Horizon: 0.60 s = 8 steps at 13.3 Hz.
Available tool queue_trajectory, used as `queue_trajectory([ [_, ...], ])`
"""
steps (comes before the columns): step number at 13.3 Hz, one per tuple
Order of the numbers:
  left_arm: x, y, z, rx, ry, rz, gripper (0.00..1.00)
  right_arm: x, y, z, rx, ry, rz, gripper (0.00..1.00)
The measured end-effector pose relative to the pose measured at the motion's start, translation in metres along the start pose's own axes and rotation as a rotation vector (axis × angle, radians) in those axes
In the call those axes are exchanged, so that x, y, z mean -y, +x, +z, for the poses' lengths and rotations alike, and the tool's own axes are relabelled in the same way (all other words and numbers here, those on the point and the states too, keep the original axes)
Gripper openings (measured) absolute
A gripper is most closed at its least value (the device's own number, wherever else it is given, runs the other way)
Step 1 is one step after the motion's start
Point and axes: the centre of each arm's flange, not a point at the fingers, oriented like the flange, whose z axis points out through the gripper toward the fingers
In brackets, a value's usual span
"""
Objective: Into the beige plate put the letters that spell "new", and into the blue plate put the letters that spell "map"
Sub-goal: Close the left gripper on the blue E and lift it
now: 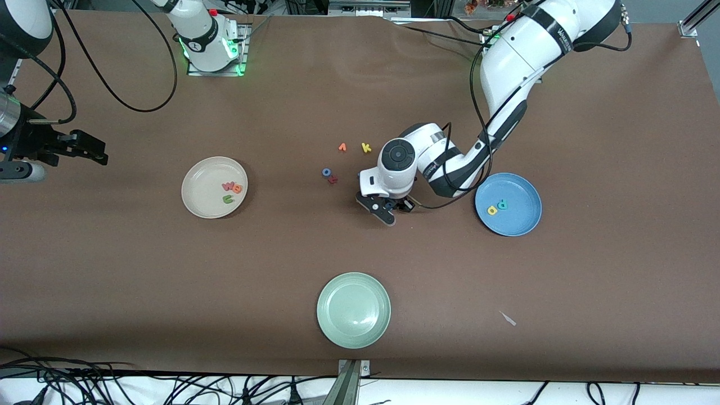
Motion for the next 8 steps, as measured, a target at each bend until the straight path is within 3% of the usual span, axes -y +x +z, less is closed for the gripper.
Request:
queue_trajectory([
  [8, 0.011, 0.001, -0.003, 0.029, 0.020, -0.051, 0.27, 0.002, 0.000, 0.000, 0.000, 0.000, -0.003, 1.00],
])
